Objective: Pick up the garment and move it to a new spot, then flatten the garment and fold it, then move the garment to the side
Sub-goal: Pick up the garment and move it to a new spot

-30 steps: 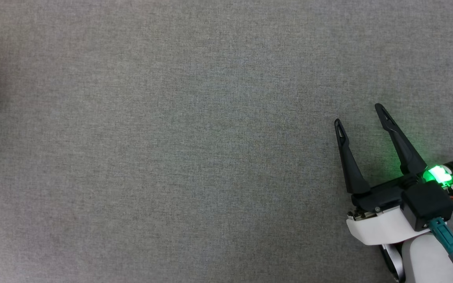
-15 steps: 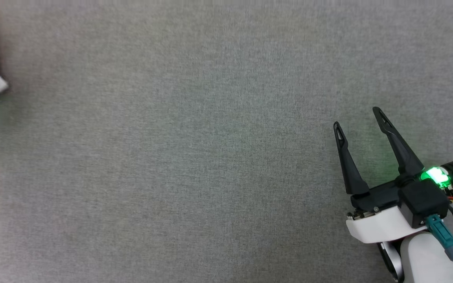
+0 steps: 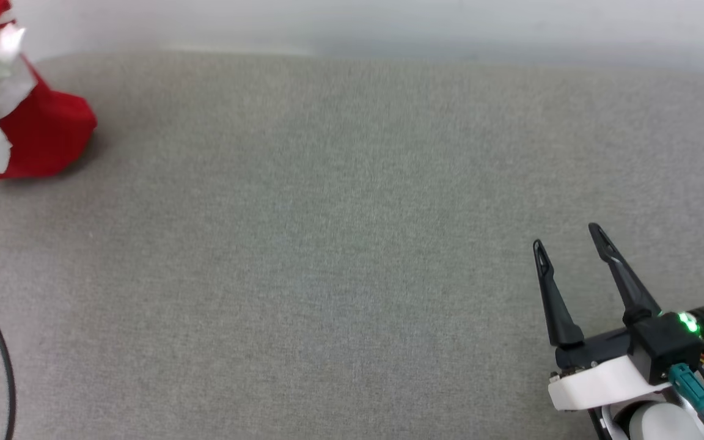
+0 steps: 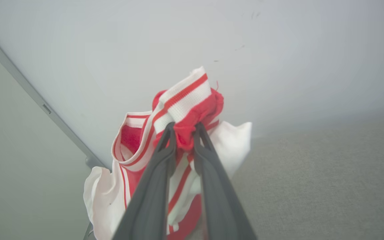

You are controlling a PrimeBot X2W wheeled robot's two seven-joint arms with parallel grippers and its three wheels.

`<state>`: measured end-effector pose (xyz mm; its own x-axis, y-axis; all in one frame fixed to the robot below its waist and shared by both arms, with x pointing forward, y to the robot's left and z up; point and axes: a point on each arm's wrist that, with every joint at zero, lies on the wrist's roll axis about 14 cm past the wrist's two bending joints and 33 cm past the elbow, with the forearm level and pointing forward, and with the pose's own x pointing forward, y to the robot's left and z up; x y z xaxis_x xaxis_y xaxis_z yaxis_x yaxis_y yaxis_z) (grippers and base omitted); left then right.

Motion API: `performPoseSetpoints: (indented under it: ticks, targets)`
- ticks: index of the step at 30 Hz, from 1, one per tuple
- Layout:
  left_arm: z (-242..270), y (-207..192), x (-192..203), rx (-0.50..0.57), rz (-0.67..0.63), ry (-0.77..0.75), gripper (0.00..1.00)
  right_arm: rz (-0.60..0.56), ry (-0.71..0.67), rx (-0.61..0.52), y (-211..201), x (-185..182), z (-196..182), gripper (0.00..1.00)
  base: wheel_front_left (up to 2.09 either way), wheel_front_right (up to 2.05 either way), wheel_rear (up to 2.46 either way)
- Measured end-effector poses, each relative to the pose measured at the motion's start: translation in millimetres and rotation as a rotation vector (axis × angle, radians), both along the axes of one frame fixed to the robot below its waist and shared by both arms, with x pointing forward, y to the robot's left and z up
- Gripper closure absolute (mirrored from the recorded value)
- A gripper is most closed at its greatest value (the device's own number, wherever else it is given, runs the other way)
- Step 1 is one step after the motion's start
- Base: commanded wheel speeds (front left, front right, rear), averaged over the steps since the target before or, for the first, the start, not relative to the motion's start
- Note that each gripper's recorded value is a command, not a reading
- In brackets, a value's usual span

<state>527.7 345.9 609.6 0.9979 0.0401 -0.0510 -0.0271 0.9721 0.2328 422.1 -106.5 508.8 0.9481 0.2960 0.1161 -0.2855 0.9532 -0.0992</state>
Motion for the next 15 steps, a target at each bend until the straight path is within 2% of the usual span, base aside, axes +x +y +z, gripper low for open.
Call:
performPoseSetpoints:
  ticks: [8, 15]
  targets:
    - [97.7, -78.6, -14.6, 0.030, -0.212, -0.272, 1.00, -0.046, -0.073, 0.025, -16.6, -26.9, 32.8, 0.00, 0.00, 0.00, 0.00]
    - [146.5, -187.2, -20.3, 0.016, -0.467, -0.396, 1.00, -0.135, -0.105, 0.036, -46.8, -48.0, 45.9, 0.00, 0.00, 0.00, 0.00]
